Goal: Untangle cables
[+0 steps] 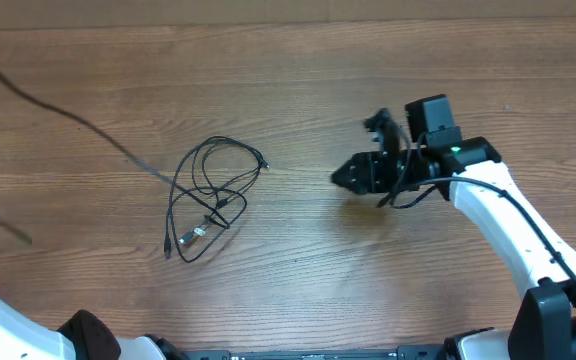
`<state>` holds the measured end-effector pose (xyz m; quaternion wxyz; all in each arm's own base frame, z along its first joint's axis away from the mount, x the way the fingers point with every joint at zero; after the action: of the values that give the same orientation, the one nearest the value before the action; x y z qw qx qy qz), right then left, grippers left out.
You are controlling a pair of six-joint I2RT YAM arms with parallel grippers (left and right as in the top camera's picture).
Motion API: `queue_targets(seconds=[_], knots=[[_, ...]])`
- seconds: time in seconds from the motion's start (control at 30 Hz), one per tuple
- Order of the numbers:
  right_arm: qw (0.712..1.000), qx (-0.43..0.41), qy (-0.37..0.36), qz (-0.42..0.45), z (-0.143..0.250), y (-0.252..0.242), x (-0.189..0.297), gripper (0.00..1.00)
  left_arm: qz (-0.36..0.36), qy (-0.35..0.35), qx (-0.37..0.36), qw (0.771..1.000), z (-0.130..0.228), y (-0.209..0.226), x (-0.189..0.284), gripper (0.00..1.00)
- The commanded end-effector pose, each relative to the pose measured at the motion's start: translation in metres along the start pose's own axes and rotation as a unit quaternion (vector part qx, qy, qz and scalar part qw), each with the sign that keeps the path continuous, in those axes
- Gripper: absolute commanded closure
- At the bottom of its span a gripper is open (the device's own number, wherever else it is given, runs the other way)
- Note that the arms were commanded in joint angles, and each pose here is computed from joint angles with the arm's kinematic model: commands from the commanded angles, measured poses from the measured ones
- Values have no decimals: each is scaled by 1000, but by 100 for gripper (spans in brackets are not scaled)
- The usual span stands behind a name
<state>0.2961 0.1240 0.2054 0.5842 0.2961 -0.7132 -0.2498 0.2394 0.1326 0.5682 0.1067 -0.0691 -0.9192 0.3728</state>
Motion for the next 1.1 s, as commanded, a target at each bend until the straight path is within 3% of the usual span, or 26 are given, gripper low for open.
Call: queue_targets(seconds=[0.0, 0.2, 0.7, 1.07], knots=[[985, 117, 41, -117, 11, 37, -10, 43, 83, 53, -22, 995, 12, -21, -10, 96], [975, 203, 35, -86, 20, 65, -37, 39, 166, 89, -28, 982, 17, -47, -18, 96], [940, 327, -25, -96, 36, 126, -71, 38, 206, 126, -31, 970, 33, -67, -31, 96], [918, 375, -3, -132, 67, 157, -88, 37, 232, 153, -25, 960, 38, -73, -31, 96]])
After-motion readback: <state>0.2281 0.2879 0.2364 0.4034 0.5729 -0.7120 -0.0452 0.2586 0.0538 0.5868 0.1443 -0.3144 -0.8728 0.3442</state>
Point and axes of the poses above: each gripper's point midway between its finger pads, its own x axis back along the fingers, its own y axis along the line the jaws close on, z = x × y, the point moved 10 cm from there along x, back along the fingers, and after that the axes turned 12 degrees about -x, right-handed, at the moved point
